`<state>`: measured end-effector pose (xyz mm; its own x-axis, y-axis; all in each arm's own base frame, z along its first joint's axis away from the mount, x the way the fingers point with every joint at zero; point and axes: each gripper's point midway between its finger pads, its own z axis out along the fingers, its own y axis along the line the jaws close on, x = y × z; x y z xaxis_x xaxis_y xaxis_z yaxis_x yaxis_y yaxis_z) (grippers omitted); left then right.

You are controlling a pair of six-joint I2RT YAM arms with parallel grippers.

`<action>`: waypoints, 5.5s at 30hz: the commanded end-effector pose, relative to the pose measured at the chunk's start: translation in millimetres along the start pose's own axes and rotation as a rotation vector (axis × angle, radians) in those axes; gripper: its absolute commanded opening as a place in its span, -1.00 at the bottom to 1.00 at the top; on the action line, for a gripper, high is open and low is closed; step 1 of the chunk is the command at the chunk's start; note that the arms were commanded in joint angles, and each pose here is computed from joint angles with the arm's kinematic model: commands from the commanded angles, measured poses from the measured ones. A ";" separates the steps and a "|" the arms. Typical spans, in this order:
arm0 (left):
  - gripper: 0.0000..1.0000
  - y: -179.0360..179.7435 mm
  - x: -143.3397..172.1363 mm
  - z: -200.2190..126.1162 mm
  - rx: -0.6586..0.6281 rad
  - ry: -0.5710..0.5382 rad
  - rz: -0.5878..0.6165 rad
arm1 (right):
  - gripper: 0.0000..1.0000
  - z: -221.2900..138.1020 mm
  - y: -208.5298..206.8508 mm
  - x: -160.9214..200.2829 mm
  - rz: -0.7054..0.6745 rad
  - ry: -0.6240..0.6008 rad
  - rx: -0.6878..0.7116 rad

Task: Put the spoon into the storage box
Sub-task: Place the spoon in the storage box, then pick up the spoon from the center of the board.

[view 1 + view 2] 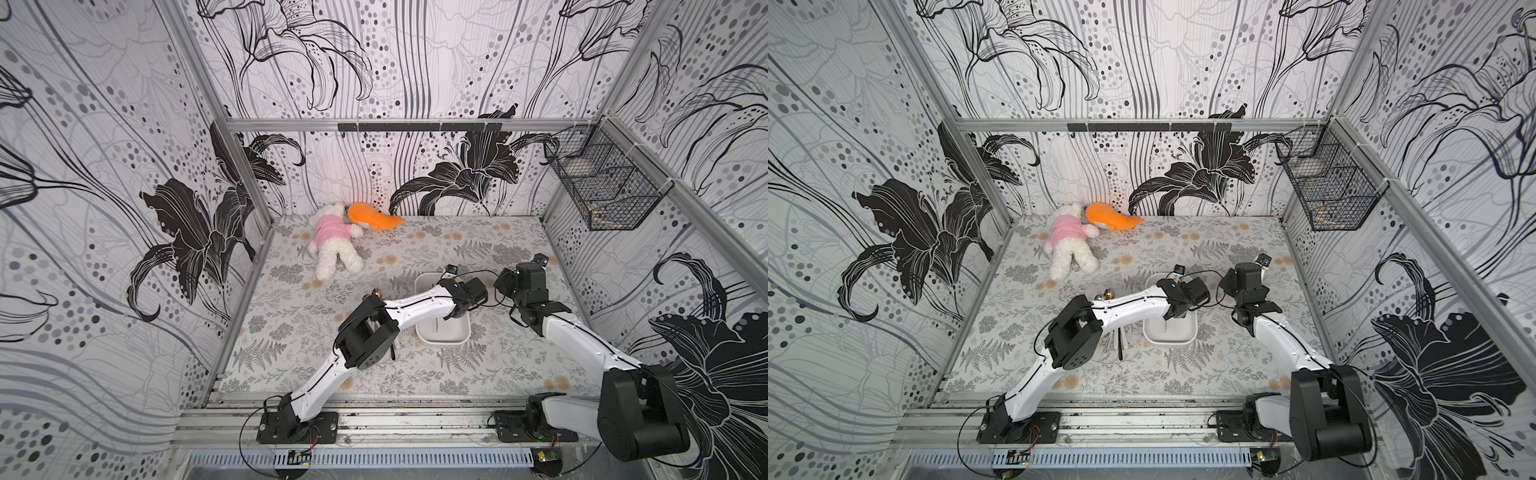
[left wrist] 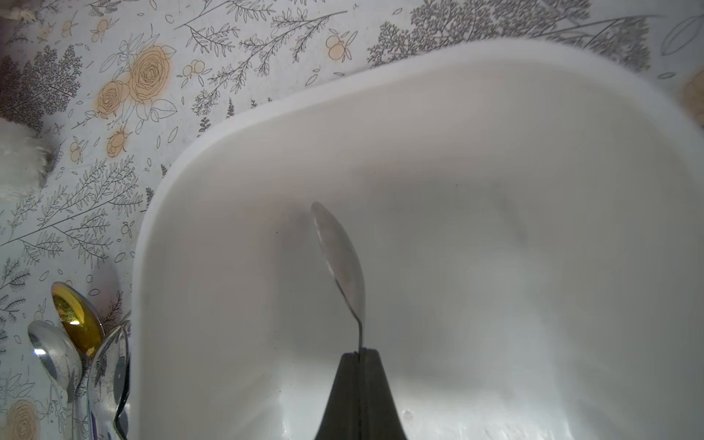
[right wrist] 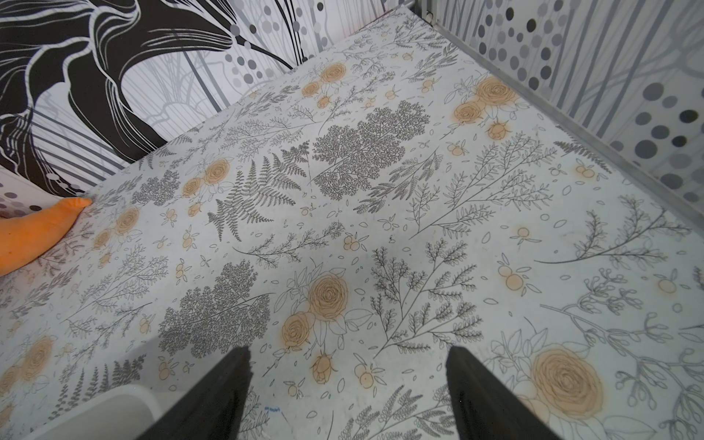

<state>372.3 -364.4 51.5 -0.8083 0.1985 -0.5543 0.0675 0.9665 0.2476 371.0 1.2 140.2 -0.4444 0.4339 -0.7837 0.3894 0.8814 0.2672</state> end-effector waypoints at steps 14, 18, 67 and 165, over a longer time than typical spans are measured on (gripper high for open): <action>-1.00 41.1 -4.4 24.2 -0.187 0.002 0.028 | 0.71 4.6 3.3 4.0 0.014 0.026 0.006; -1.00 37.8 -1.8 27.7 -0.177 0.009 0.030 | 0.71 5.0 3.4 4.8 0.014 0.030 0.006; 0.07 327.5 44.2 -132.5 0.101 -0.383 -0.735 | 0.50 -113.9 275.0 133.0 -0.603 0.354 -0.521; 0.12 336.7 56.9 -150.6 0.111 -0.375 -0.676 | -0.87 -88.0 183.1 161.9 -0.549 0.537 -0.334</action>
<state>253.3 -41.9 221.4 -0.4339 -0.4204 -0.7968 -0.3329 0.8967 -0.2918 305.5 256.8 122.8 -0.8453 -0.1097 -0.5229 -0.2133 0.9666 0.1421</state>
